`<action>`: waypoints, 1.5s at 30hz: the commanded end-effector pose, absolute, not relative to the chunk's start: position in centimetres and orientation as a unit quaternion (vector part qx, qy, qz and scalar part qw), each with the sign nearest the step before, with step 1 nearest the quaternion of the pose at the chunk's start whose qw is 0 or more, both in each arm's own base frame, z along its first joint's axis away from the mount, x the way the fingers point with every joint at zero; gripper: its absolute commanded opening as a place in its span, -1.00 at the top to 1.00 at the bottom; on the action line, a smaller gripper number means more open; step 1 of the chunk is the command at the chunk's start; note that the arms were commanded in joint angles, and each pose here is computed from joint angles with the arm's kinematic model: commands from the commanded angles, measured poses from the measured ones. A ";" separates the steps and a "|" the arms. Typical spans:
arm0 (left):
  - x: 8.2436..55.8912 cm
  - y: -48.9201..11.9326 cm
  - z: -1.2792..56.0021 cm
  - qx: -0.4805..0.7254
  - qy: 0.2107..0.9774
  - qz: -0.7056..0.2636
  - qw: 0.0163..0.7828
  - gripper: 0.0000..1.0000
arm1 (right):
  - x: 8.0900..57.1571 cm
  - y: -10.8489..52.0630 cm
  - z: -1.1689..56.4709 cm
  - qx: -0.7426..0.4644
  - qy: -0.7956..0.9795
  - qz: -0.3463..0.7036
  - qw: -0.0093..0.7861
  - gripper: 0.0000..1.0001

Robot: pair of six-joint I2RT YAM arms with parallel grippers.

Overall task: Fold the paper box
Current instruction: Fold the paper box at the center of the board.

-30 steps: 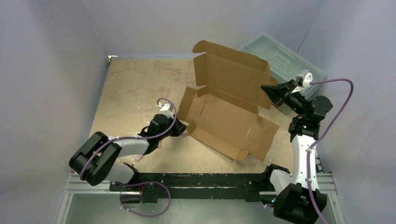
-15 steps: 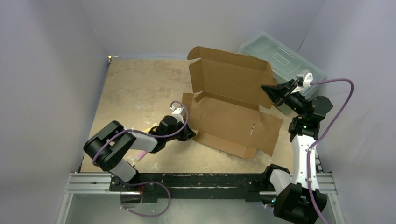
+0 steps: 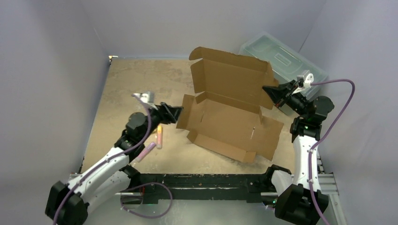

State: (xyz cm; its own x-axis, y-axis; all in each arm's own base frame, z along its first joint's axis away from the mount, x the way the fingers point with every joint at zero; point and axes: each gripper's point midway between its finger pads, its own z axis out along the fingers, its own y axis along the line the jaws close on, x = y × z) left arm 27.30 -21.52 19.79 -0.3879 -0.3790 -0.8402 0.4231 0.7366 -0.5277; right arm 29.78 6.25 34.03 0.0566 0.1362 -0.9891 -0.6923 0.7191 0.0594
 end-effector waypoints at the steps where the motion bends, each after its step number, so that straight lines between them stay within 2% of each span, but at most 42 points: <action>1: 28.9 -16.0 19.1 -0.036 0.756 -0.310 0.576 -0.48 | 29.4 6.3 35.8 -0.249 0.601 0.278 0.707 1.00; 4: 29.9 -16.7 17.8 -0.030 0.762 -0.346 0.546 -0.51 | 29.4 6.2 35.8 -0.248 0.601 0.278 0.707 1.00; 8: 31.1 -18.5 15.2 -0.021 0.772 -0.382 0.508 -0.72 | 29.4 6.2 35.7 -0.247 0.602 0.278 0.706 1.00; 13: 31.7 -18.9 13.5 -0.013 0.780 -0.378 0.498 -0.72 | 29.2 6.4 35.6 -0.257 0.601 0.283 0.702 1.00; 16: 32.0 -19.0 12.2 -0.008 0.791 -0.370 0.486 -0.60 | 28.4 7.1 35.3 -0.290 0.593 0.293 0.691 1.00; 20: 32.1 -19.9 11.2 0.005 0.795 -0.385 0.469 -0.32 | 27.4 7.8 35.2 -0.316 0.581 0.303 0.686 1.00; 24: 32.7 -21.1 10.5 0.017 0.797 -0.403 0.449 0.05 | 27.3 7.9 35.1 -0.321 0.579 0.303 0.686 1.00; 28: 33.1 -21.4 10.1 0.022 0.800 -0.403 0.444 0.51 | 27.3 7.9 35.1 -0.320 0.579 0.303 0.686 1.00; 31: 33.3 -21.1 10.8 0.032 0.796 -0.394 0.458 0.95 | 27.4 7.9 35.1 -0.319 0.579 0.303 0.686 1.00; 32: 33.3 -20.9 11.1 0.033 0.796 -0.386 0.464 1.00 | 27.4 7.9 35.1 -0.317 0.580 0.303 0.687 1.00; 39: 31.7 -20.6 15.6 0.088 0.759 -0.316 0.563 1.00 | 26.3 8.5 36.2 -0.317 0.562 0.320 0.694 1.00; 45: 29.1 -20.5 16.6 0.107 0.729 -0.286 0.613 1.00 | 24.7 9.3 37.2 -0.319 0.527 0.326 0.717 1.00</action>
